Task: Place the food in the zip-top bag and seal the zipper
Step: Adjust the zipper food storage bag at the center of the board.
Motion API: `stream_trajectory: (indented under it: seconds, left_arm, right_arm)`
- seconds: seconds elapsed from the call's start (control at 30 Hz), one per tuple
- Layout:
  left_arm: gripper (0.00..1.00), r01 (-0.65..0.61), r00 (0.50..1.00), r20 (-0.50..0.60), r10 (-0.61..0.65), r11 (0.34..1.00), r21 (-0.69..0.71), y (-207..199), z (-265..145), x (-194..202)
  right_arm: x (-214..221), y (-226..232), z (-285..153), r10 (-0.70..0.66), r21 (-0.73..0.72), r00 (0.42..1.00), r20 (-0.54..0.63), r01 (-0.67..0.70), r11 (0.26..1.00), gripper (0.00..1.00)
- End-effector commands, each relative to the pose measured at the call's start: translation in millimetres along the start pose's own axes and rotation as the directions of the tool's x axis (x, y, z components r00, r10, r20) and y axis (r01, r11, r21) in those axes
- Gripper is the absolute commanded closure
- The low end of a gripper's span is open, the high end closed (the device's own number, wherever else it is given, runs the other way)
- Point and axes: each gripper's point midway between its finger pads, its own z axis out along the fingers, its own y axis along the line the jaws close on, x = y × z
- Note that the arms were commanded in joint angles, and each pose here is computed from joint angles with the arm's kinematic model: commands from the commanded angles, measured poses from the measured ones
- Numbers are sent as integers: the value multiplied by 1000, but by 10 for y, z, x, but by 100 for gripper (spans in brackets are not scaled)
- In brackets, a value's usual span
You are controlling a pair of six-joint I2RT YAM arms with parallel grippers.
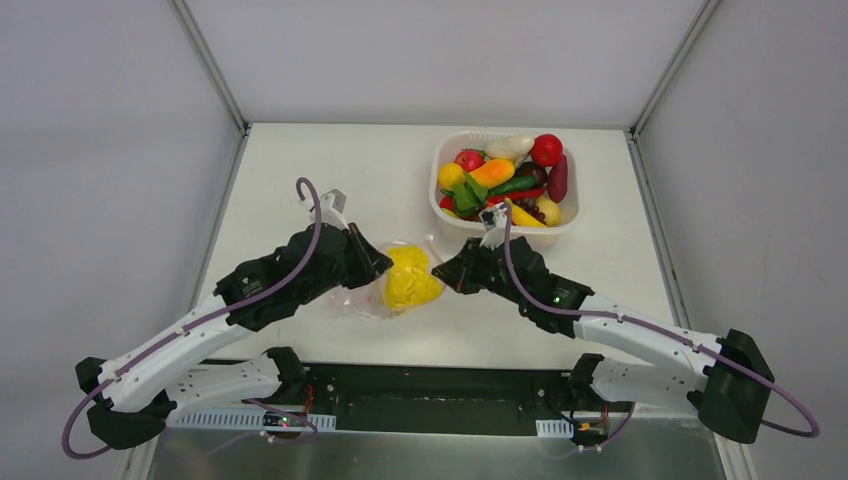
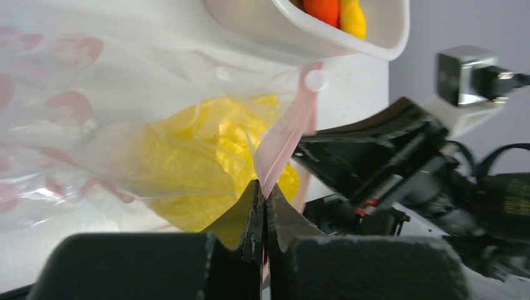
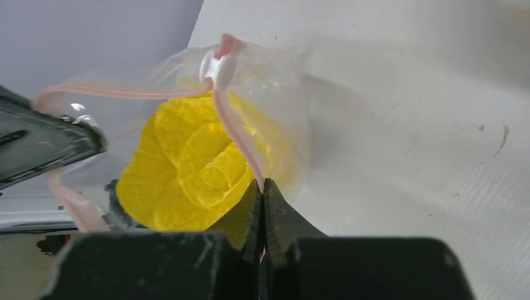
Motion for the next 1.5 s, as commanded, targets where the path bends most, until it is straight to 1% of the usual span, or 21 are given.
stream_trajectory:
  seconds: [0.0,0.13,0.2,0.27,0.33,0.37,0.43,0.53,0.63,0.7,0.83,0.87,0.93,1.03,1.1,1.2,1.27,1.3,1.4,1.43,1.47]
  left_arm:
    - [100,-76,991,104,86,993,-95,169,-262,-331]
    - [100,-167,971,142,193,970,-175,283,-562,-567]
    - [100,-202,957,156,246,947,-252,426,-690,-669]
    - [100,-216,943,173,283,920,-328,601,-744,-727]
    - [100,-229,938,170,302,908,-351,673,-696,-705]
    - [100,-236,940,157,303,909,-343,657,-659,-674]
    - [100,-239,945,138,295,916,-321,579,-617,-648]
    - [100,-229,946,158,284,927,-297,501,-622,-688]
    - [100,-216,941,202,272,940,-263,441,-679,-761]
    - [100,-205,937,231,261,949,-240,417,-745,-809]
    - [100,-148,922,341,184,981,-129,330,-894,-928]
    - [100,-137,912,374,168,985,-108,328,-958,-978]
    - [100,-123,894,420,154,987,-99,350,-1079,-1072]
    - [100,-125,890,428,160,986,-108,388,-1181,-1108]
    - [100,-135,897,409,168,985,-108,399,-1097,-1040]
    - [100,-151,925,321,201,973,-174,490,-915,-866]
    - [100,-152,938,281,205,968,-200,516,-778,-770]
    - [100,-145,942,272,199,968,-205,529,-732,-737]
    - [100,-139,945,270,187,972,-188,480,-639,-707]
    - [100,-139,945,271,184,974,-178,450,-623,-710]
    - [100,-145,945,268,188,974,-173,422,-597,-706]
  right_arm:
    - [-629,695,-257,-135,-143,981,136,155,977,100]
    - [-861,1066,-326,-232,-201,963,139,257,945,100]
    - [-917,1254,-319,-268,-247,954,130,293,924,100]
    - [-1024,1417,-296,-284,-272,948,143,314,910,100]
    - [-1118,1624,-273,-319,-315,935,153,352,881,100]
    - [-1141,1710,-248,-347,-334,926,151,378,864,100]
    - [-1211,1701,-169,-350,-277,930,109,367,888,100]
    - [-1311,1822,-209,-347,-308,922,174,385,870,100]
    - [-1282,1706,-125,-396,-267,904,162,426,864,100]
    - [-1194,1674,-136,-426,-288,892,148,451,845,100]
    - [-1206,1867,-211,-413,-399,872,264,488,776,100]
    - [-1200,1888,-174,-416,-412,871,263,491,768,100]
    - [-1181,1873,-43,-426,-403,877,221,480,779,100]
    - [-1121,1704,178,-438,-358,884,165,467,808,100]
    - [-1018,1465,375,-431,-314,893,126,449,837,100]
    - [-945,965,669,-335,-171,941,39,337,926,99]
    - [-1010,593,730,-196,-31,980,-19,196,980,93]
    - [-1011,542,729,-164,-26,985,-44,163,986,91]
    - [-1037,618,569,-132,-118,986,-102,119,986,82]
    - [-1070,667,496,-145,-141,985,-94,131,981,75]
    - [-1103,734,409,-170,-168,982,-80,155,974,64]
